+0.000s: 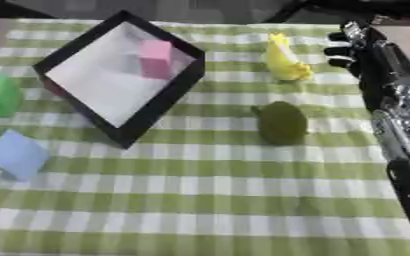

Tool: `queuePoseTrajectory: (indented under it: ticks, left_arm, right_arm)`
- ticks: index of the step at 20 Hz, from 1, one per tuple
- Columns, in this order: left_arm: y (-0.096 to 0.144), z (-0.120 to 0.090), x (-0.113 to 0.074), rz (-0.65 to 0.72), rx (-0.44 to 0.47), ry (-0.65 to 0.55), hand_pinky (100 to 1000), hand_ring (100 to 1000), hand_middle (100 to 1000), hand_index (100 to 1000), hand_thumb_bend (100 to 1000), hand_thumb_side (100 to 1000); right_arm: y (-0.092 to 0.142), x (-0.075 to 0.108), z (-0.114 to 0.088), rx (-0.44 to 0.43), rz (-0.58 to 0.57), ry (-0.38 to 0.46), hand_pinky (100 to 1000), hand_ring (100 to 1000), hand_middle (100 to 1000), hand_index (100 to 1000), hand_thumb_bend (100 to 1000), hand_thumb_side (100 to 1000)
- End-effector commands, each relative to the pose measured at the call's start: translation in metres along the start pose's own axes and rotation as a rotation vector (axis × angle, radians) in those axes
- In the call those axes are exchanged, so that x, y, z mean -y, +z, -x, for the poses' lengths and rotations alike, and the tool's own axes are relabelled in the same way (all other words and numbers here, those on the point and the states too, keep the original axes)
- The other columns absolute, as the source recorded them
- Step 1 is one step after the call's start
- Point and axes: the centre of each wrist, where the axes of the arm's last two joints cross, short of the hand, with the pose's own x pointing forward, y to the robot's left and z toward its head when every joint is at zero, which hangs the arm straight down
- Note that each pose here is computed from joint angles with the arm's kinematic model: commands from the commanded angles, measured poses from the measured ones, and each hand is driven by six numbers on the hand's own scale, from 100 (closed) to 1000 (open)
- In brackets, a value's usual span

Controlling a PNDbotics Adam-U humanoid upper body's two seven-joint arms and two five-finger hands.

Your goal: Pick up objects on the table and place them in the box.

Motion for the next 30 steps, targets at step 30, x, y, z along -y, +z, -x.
queuePoseTrajectory:
  ticks: [30]
  left_arm:
    - [0.008,-0.066,-0.035,0.938,0.316,-0.237,818,788,818,882,516,630]
  right_arm:
    - [-0.001,0.010,-0.006,0.010,-0.012,0.064,795,737,739,883,100,744]
